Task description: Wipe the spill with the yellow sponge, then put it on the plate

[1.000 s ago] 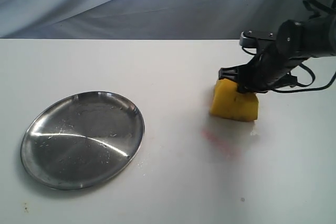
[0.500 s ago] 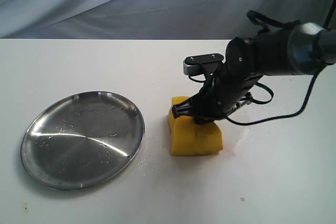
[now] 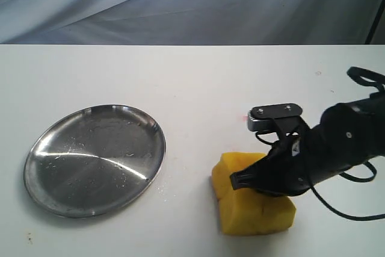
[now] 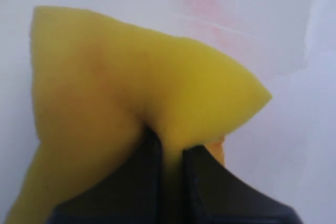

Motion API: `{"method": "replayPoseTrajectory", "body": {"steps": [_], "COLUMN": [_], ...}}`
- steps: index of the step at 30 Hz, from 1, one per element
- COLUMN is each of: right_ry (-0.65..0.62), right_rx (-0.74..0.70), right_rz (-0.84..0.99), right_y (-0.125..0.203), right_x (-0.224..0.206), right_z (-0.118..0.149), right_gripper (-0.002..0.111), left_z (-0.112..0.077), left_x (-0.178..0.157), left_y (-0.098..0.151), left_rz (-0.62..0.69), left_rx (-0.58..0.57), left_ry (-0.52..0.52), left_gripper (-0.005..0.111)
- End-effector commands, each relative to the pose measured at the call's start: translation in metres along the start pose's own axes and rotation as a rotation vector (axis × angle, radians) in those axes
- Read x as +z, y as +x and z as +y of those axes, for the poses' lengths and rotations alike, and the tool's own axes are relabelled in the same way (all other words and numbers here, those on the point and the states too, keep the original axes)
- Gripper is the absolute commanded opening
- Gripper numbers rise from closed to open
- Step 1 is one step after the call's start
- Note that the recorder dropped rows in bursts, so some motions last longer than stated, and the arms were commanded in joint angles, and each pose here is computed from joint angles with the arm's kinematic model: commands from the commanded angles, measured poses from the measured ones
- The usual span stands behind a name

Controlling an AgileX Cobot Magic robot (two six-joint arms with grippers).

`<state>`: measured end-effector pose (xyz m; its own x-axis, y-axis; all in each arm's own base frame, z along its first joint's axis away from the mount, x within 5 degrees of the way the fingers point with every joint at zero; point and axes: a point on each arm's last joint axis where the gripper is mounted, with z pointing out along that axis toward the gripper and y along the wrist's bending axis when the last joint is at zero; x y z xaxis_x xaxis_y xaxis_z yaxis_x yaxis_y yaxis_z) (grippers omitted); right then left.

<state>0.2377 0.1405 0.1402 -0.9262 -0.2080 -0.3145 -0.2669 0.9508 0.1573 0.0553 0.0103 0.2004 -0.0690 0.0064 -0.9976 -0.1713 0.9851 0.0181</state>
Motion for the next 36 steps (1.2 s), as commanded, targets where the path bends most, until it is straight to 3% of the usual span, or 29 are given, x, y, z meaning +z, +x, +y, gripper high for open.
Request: {"method": "replayPoseTrajectory", "body": {"steps": [1,6,10,18,21,29,36], "right_ry": [0.045,0.07,0.089,0.09,0.08,0.032,0.008], "right_rx": [0.095,0.187,0.219,0.194,0.167,0.003,-0.086], "right_rz": [-0.031,-0.18,-0.183,-0.158,-0.084,0.018,0.035], "right_y": [-0.001,-0.023,-0.049,-0.114,-0.123,-0.104,-0.051], "right_x": [0.0,-0.004,0.0,0.02,0.032,0.04,0.026], "right_z": [-0.027,-0.054,-0.068,-0.071,-0.061,-0.014,0.016], "right_gripper": [0.0,0.0,0.0,0.0,0.0,0.0,0.0], "left_z": [0.0,0.0,0.0,0.0,0.0,0.0,0.0], "left_x": [0.0,0.0,0.0,0.0,0.0,0.0,0.0], "left_y": [0.001,0.001,0.001,0.001,0.001,0.001,0.001], "left_rz": [-0.001,-0.001,-0.001,-0.001,-0.001,-0.001,-0.001], "left_rx": [0.0,0.0,0.0,0.0,0.0,0.0,0.0], "left_ry": [-0.003,-0.003,-0.003,-0.003,-0.003,-0.003,-0.003], "left_gripper": [0.0,0.0,0.0,0.0,0.0,0.0,0.0]}}
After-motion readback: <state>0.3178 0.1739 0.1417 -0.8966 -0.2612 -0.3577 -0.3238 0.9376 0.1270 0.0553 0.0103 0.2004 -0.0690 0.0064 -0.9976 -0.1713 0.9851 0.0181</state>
